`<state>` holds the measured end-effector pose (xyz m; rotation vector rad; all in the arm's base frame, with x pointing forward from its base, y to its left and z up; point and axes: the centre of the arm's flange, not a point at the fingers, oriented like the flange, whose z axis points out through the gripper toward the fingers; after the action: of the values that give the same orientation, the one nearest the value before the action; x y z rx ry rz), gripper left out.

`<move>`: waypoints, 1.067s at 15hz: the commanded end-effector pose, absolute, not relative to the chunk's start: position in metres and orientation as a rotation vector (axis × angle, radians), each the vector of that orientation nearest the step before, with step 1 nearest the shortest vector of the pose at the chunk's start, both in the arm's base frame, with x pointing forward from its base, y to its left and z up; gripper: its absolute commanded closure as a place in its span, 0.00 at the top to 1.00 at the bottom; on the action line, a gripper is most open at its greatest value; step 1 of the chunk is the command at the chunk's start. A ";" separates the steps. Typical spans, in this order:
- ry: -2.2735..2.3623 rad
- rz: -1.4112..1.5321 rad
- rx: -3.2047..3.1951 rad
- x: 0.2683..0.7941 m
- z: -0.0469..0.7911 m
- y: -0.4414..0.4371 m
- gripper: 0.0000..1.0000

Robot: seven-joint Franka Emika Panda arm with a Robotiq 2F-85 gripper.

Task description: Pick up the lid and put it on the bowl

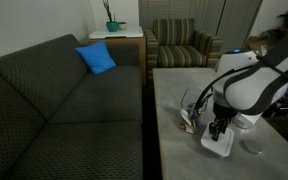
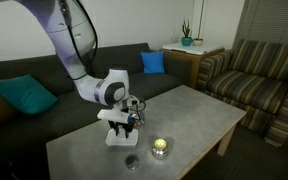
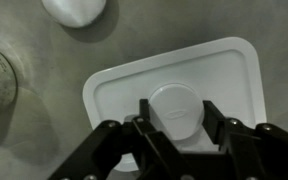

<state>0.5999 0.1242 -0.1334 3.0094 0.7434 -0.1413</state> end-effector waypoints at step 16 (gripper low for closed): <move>0.702 0.283 2.757 0.555 0.028 0.108 0.29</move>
<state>0.5830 0.1073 -0.0171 2.8146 0.7047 0.2571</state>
